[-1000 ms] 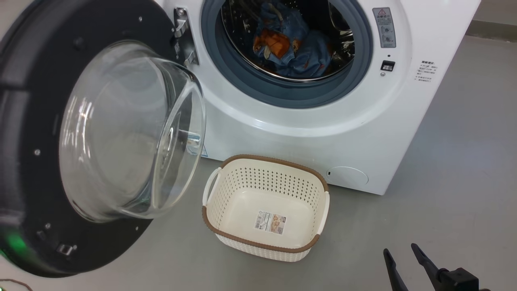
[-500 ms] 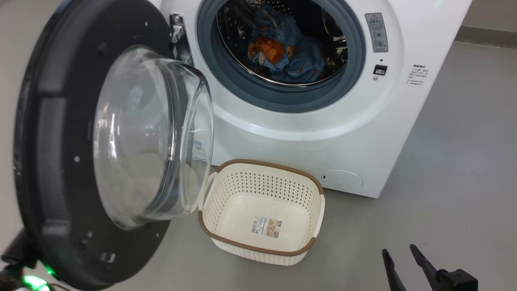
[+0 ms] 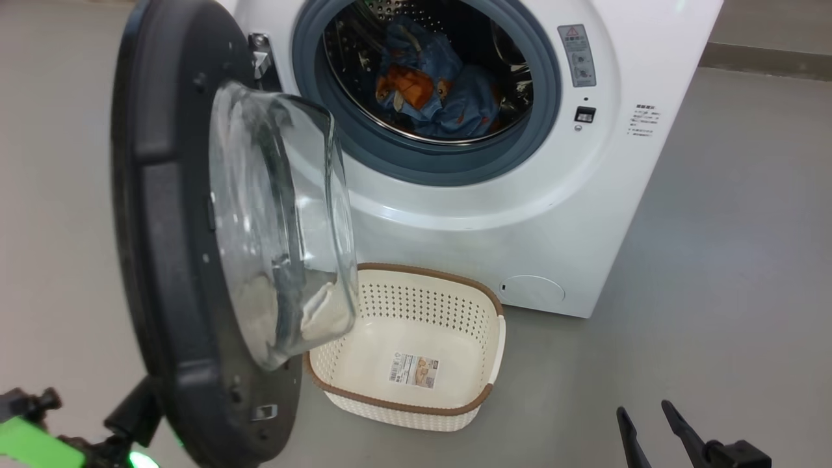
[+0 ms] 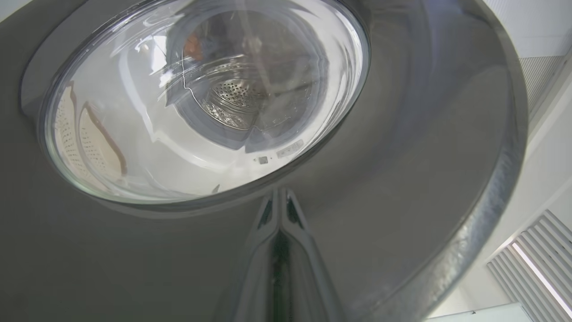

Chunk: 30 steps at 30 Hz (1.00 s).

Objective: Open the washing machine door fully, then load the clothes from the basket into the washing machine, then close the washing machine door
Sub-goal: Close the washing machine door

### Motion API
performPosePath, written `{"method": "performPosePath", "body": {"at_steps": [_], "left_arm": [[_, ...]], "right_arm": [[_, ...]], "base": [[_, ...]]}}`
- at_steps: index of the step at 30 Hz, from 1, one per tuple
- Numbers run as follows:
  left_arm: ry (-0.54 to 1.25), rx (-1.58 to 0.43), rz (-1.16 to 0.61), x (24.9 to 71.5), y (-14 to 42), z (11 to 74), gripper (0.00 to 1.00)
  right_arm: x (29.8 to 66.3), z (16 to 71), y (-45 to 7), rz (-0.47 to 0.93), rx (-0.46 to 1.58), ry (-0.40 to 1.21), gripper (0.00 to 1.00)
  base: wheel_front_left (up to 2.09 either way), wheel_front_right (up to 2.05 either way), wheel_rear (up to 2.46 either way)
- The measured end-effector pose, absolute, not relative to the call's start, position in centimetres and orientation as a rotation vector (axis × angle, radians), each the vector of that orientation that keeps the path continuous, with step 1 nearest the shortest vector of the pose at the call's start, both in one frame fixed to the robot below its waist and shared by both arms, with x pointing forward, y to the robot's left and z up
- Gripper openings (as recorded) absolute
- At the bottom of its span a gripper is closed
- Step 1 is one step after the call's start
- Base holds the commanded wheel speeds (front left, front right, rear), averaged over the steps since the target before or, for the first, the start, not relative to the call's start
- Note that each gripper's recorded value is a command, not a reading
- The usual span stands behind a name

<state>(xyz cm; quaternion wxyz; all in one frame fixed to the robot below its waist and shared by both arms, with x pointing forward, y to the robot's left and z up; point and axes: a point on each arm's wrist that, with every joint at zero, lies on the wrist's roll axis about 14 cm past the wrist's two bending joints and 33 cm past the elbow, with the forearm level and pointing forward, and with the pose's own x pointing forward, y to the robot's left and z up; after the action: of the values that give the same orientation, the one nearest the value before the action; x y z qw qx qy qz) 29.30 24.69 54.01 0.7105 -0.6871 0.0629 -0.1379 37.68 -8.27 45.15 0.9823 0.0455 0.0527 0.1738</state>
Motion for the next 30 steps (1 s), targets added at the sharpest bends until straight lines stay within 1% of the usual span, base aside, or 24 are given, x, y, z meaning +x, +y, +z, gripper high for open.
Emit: {"method": "performPosePath", "body": {"at_steps": [13,21,30], "left_arm": [[0.252,-1.546,-0.449,32.2,17.9,54.4,0.00],[0.303,-1.556,-0.484,35.4,14.5,54.5,0.00],[0.355,-1.545,-0.562,38.9,9.8,55.6,0.00]], "right_arm": [[36.9,44.7,-10.2,0.288,0.105,0.119,1.00],[36.5,44.6,-12.0,0.232,0.111,0.119,1.00],[35.6,44.3,-14.5,0.151,0.117,0.125,1.00]], "base": [[0.00,0.00,0.00],[0.00,0.00,0.00],[0.00,0.00,0.00]]}}
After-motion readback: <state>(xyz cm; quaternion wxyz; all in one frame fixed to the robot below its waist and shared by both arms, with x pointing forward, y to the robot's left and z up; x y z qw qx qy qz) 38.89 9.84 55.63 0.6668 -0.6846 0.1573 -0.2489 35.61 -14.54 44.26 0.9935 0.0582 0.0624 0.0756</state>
